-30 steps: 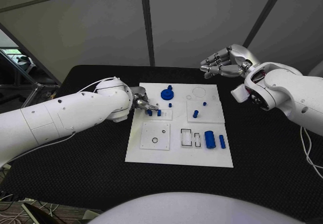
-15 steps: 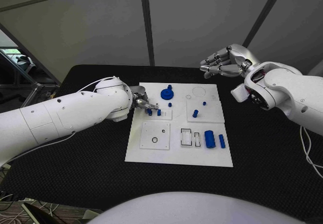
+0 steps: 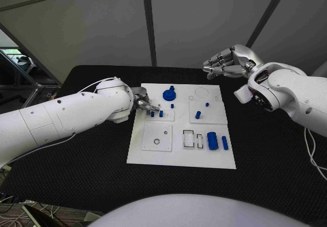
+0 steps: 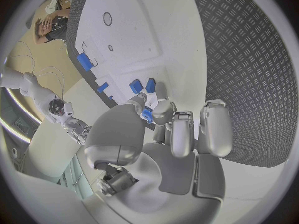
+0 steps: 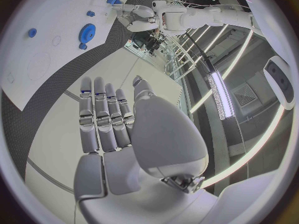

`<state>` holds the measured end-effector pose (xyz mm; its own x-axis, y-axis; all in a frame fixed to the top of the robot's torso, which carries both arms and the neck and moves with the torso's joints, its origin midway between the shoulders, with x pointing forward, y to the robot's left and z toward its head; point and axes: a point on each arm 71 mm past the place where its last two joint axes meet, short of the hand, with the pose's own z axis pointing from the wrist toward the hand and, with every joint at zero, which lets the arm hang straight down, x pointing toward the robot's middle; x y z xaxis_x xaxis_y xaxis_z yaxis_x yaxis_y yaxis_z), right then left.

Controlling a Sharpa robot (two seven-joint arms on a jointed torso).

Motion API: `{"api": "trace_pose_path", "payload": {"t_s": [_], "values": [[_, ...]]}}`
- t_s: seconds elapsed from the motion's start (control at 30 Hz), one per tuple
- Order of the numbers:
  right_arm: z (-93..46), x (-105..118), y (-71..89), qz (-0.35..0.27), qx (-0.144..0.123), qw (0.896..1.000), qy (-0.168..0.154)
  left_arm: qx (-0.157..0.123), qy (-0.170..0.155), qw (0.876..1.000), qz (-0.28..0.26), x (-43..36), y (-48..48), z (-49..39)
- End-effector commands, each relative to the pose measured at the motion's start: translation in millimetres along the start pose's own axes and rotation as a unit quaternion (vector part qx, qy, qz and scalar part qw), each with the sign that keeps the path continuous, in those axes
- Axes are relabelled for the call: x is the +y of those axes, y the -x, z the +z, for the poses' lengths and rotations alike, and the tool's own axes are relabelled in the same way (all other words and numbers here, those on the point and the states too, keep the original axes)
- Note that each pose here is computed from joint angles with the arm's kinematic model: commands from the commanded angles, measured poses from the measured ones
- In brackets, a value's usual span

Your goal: Assemble the parts on the task board

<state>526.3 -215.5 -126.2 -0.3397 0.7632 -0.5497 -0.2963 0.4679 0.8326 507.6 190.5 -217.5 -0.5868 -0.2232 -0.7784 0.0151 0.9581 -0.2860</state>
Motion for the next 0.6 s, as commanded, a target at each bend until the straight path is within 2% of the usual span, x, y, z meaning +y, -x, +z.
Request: {"api": "trace_pose_path", "payload": {"t_s": [0.03,0.37,0.6], "values": [[0.3,1.1,-0.1,0.0,0.003,1.0,0.002,0.01,-0.004,1.0,0.005,-1.4,-1.0,-0.8],[0.7,1.1,-0.5,0.0,0.003,1.0,0.003,0.009,-0.006,1.0,0.005,-3.1,-1.3,-1.2],[0.7,0.7,-0.3,0.0,0.003,1.0,0.002,-0.016,-0.008,1.0,-0.019,-1.7,4.7,-2.0]]}}
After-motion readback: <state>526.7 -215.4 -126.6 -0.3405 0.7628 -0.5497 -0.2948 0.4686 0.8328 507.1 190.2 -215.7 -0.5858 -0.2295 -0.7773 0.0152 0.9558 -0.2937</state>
